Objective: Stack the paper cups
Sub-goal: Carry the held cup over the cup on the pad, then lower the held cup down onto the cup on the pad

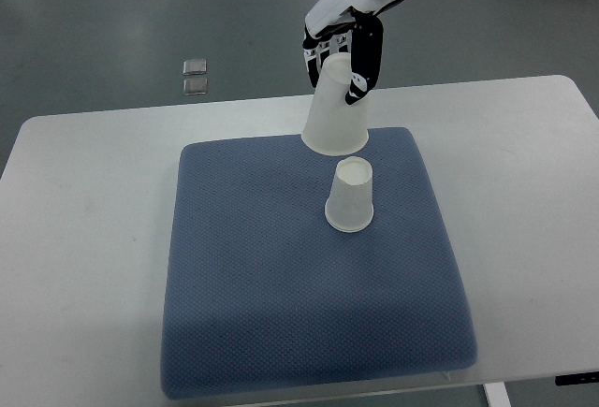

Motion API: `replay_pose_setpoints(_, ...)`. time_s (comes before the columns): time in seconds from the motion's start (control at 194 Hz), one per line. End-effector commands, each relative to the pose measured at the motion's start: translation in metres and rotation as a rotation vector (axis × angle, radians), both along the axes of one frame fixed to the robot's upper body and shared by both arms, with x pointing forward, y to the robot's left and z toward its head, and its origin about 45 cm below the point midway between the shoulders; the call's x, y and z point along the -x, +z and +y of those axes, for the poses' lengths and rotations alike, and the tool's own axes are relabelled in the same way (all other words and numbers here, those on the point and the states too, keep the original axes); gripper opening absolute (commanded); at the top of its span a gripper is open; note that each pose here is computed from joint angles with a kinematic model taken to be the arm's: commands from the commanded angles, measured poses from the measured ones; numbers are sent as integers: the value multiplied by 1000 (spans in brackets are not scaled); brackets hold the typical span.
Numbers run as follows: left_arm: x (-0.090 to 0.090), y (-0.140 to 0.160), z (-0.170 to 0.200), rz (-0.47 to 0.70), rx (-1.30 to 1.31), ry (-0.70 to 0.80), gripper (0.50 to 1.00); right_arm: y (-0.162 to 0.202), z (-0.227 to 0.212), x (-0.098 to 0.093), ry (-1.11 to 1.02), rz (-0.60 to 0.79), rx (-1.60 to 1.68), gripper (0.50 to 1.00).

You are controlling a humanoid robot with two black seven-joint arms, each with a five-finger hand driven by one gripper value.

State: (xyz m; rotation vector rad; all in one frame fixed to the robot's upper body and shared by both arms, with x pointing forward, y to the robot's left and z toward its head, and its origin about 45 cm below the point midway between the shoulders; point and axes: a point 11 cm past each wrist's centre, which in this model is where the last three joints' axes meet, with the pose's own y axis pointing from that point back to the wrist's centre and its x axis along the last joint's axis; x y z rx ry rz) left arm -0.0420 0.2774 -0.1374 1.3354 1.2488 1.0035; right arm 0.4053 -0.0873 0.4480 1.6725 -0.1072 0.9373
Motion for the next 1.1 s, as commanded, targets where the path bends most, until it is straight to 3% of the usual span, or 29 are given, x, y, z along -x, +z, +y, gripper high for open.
replay_pose_setpoints(0.0,0,0,0,-2,0,1,1000,-13,1,-1,3,8,7,631)
replay_pose_setpoints(1.094,1,0,2,0,-4,1,1000,-70,-29,-12,-62,43,19,635)
